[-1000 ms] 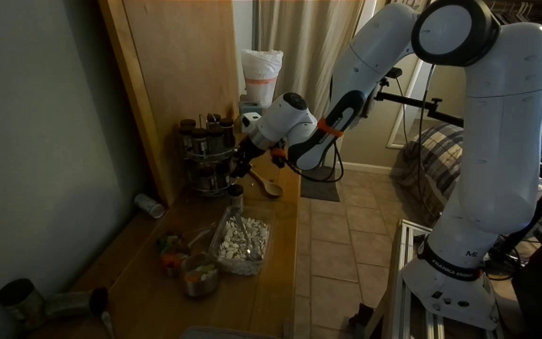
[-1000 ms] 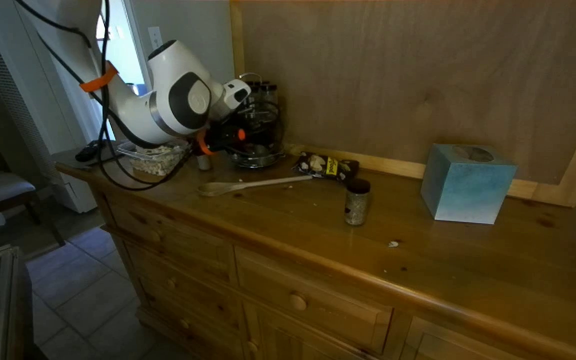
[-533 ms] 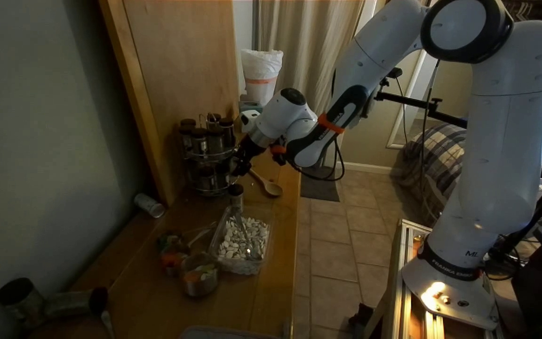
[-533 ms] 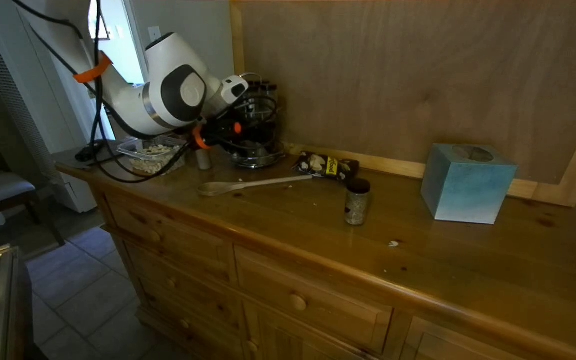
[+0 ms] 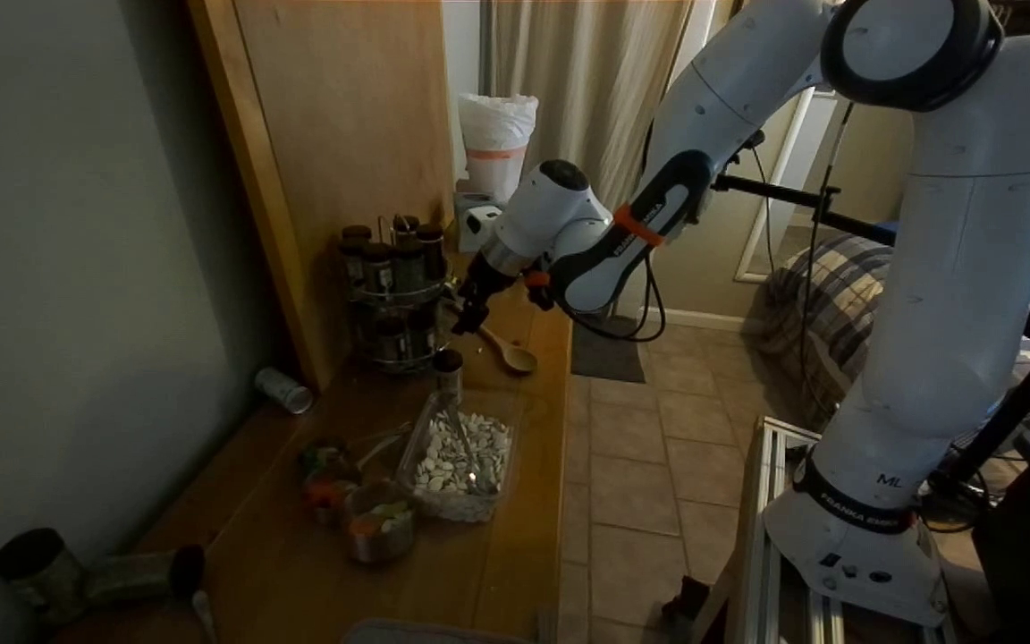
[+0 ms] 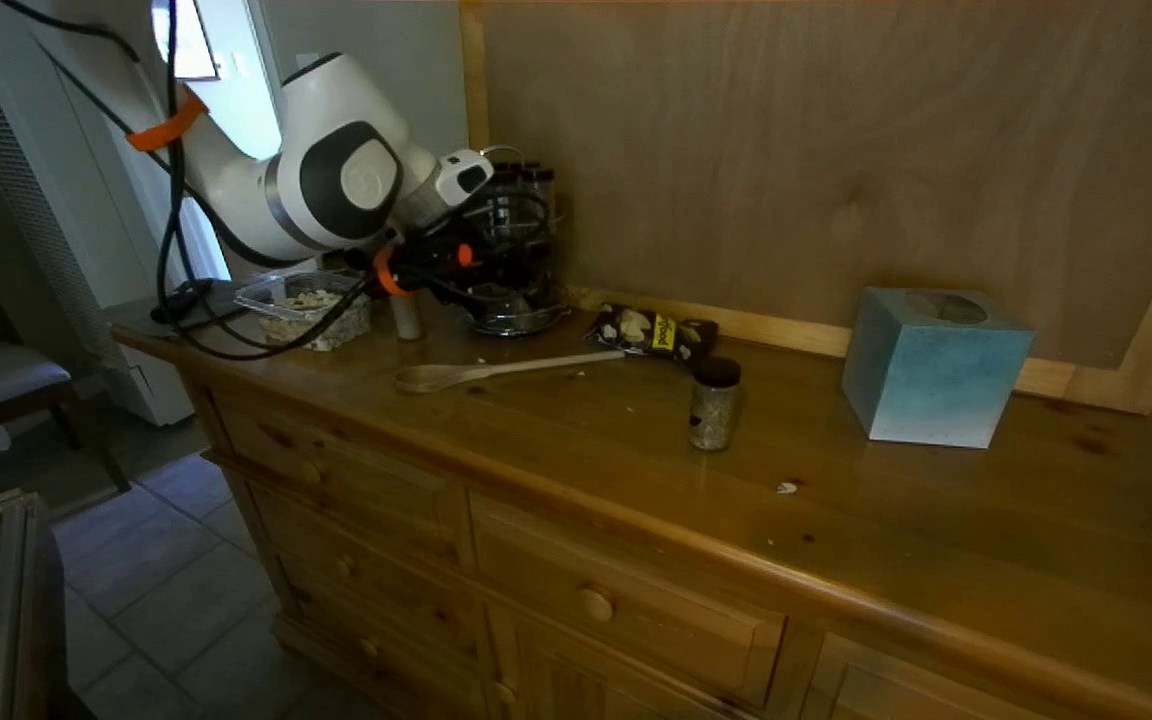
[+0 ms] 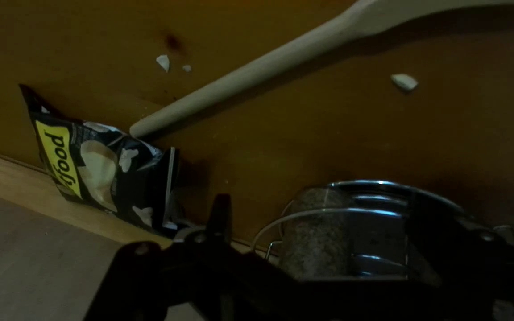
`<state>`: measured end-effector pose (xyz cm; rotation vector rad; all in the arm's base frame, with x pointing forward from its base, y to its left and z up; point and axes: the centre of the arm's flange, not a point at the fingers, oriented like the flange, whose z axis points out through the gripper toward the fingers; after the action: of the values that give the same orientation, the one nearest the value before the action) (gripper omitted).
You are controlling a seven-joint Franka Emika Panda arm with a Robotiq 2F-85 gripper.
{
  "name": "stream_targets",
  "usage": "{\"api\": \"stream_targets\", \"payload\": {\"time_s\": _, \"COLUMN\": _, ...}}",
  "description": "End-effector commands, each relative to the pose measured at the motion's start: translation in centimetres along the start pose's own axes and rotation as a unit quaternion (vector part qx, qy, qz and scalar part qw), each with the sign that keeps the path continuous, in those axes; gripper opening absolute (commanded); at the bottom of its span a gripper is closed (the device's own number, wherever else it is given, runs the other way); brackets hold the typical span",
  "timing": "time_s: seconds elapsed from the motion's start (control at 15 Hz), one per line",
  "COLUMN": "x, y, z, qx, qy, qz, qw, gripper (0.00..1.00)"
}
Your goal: Put one jar on the silver stand.
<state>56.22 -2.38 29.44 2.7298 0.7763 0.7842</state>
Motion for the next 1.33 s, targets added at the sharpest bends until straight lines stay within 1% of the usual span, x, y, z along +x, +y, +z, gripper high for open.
{"api": "stream_targets", "payload": {"time_s": 0.0, "x": -1.6, "y": 2.4, "z": -1.9, "qx": 0.028, "qy": -0.015, "qz": 0.016, "qw": 0.9994, "gripper": 1.0}}
{"api": "stream_targets", "payload": {"time_s": 0.2, "x": -2.9, "y": 3.3, "z": -2.3, "qx": 0.044, "qy": -0.016, "qz": 0.036, "qw": 0.9982, "gripper": 1.0}}
{"api": "stream_targets", "payload": {"time_s": 0.33, "x": -3.2, "y": 4.2, "z": -3.3, "qx": 0.051, "qy": -0.016, "qz": 0.049, "qw": 0.9974, "gripper": 1.0}}
{"api": "stream_targets", "payload": {"time_s": 0.6, "x": -3.4, "y": 6.6, "z": -7.4, "qx": 0.077, "qy": -0.011, "qz": 0.09, "qw": 0.9929, "gripper": 1.0}}
{"api": "stream_targets", "payload": {"time_s": 0.87, "x": -3.8, "y": 8.8, "z": -10.9, "qx": 0.118, "qy": 0.005, "qz": 0.116, "qw": 0.9861, "gripper": 1.0}}
{"api": "stream_targets", "payload": {"time_s": 1.07, "x": -4.5, "y": 10.3, "z": -13.3, "qx": 0.158, "qy": 0.011, "qz": 0.107, "qw": 0.9816, "gripper": 1.0}}
{"api": "stream_targets", "payload": {"time_s": 1.27, "x": -6.0, "y": 12.1, "z": -15.5, "qx": 0.193, "qy": 0.015, "qz": 0.069, "qw": 0.9786, "gripper": 1.0}}
